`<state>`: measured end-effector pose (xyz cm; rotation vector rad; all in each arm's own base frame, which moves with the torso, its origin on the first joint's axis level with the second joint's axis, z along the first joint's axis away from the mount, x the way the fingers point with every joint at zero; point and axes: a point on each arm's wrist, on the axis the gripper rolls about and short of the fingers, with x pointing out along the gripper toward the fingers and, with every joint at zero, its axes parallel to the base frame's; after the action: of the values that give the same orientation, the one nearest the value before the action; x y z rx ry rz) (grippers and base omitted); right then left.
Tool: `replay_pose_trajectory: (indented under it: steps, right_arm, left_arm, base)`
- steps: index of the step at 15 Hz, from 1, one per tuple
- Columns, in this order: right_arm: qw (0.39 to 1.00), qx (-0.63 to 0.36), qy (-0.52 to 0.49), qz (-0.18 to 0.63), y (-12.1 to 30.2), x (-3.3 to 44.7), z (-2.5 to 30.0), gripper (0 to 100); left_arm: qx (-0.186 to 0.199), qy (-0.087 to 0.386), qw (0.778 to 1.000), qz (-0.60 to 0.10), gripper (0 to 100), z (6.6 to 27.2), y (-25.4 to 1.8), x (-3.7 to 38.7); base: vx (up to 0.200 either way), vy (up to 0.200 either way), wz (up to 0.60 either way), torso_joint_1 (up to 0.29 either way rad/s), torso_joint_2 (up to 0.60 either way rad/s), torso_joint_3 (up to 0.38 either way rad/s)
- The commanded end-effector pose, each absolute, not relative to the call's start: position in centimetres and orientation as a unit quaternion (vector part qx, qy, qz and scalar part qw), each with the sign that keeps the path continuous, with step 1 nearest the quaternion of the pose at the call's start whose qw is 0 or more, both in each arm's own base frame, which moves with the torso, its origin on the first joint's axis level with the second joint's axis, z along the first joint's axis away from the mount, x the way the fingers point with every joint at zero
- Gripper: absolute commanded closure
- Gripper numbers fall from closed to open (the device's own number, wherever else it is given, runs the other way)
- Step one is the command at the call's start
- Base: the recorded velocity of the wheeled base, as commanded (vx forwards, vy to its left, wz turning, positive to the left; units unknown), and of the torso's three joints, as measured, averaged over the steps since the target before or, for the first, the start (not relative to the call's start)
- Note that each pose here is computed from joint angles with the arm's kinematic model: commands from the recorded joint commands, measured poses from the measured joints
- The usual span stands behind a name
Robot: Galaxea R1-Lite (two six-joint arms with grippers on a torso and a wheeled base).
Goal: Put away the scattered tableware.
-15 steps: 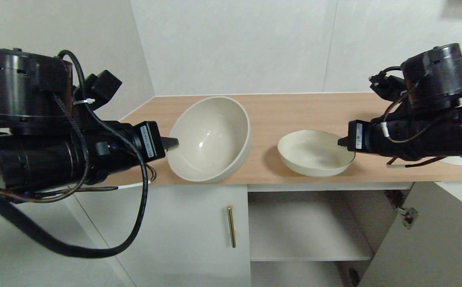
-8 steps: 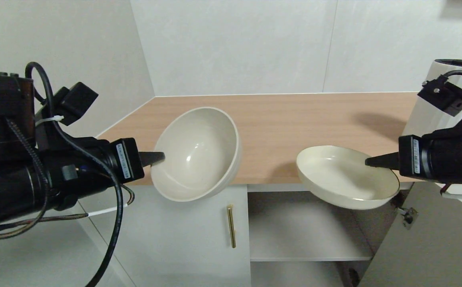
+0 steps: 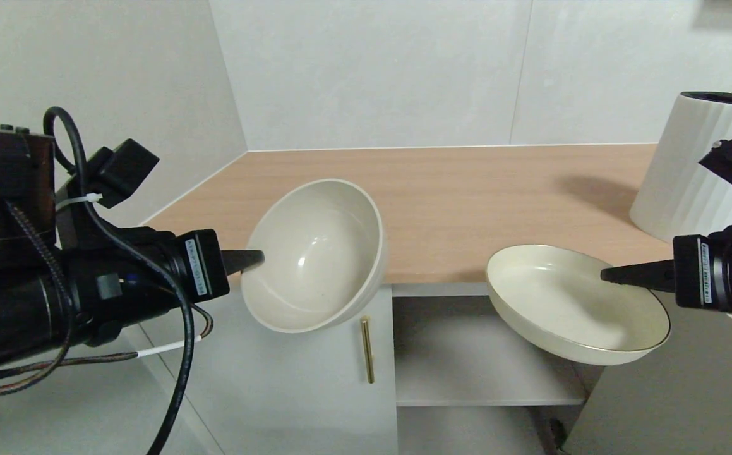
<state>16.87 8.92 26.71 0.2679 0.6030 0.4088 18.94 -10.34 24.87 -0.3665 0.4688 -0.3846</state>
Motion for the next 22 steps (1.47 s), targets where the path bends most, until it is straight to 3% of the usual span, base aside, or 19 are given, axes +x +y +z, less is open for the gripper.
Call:
replay_pose_trajectory:
  steps: [1, 12, 22]
  right_arm:
    - [0.925, 0.13, 0.296, 0.2, 8.9, 16.9, 26.5, 100]
    - [0.92, 0.123, 0.319, 0.191, 9.6, 18.1, 25.3, 100]
    - [0.923, 0.125, 0.309, 0.193, 9.7, 18.4, 24.7, 100]
  left_arm:
    - [-0.179, 0.23, 0.938, -0.188, 100, 24.8, -10.4, 19.0]
    - [-0.174, 0.243, 0.936, -0.186, 100, 24.2, -10.6, 19.4]
    - [-0.17, 0.254, 0.935, -0.182, 100, 23.6, -10.9, 19.9]
  base:
    - [-0.2, 0.0, 0.0, -0.012, 0.0, 0.002]
    - [-0.018, 0.0, 0.0, -0.002, 0.01, 0.005]
    - [0.0, 0.0, 0.0, -0.094, 0.37, 0.27]
